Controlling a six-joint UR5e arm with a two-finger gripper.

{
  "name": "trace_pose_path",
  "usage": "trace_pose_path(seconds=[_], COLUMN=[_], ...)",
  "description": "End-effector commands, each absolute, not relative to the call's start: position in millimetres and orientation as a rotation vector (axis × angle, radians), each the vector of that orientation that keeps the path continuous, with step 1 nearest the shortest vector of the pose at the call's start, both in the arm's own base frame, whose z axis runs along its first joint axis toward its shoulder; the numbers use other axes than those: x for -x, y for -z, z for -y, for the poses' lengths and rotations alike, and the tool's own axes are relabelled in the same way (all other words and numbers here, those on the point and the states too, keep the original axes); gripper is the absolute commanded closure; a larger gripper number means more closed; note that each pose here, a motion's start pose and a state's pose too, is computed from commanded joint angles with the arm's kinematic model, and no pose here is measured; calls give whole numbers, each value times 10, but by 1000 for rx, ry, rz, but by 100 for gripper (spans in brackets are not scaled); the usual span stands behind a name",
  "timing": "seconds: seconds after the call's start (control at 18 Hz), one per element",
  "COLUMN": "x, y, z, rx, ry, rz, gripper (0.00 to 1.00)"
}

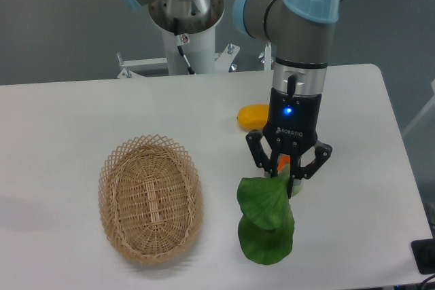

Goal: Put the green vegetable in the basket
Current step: 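Close the gripper on the green bok choy stem and lift it, then carry the bok choy over the wicker basket and lower it inside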

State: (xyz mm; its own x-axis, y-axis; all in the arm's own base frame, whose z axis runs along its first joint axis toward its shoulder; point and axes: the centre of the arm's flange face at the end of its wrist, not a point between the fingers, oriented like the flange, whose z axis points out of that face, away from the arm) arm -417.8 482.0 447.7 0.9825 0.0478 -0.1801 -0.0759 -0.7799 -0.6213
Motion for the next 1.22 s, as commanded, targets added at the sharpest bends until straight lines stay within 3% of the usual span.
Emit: trace_pose_path(seconds=[0.39,0.67,0.89,1.22], x=[3557,2818,2369,1928], y=[-4013,-3664,-3336,-2784], z=[-4828,-5292,-5492,-5742], rx=[2555,2743,2811,2929], ry=[-168,-268,-222,-265], rz=[-71,-175,-124,-246], gripper=[78,78,78,78])
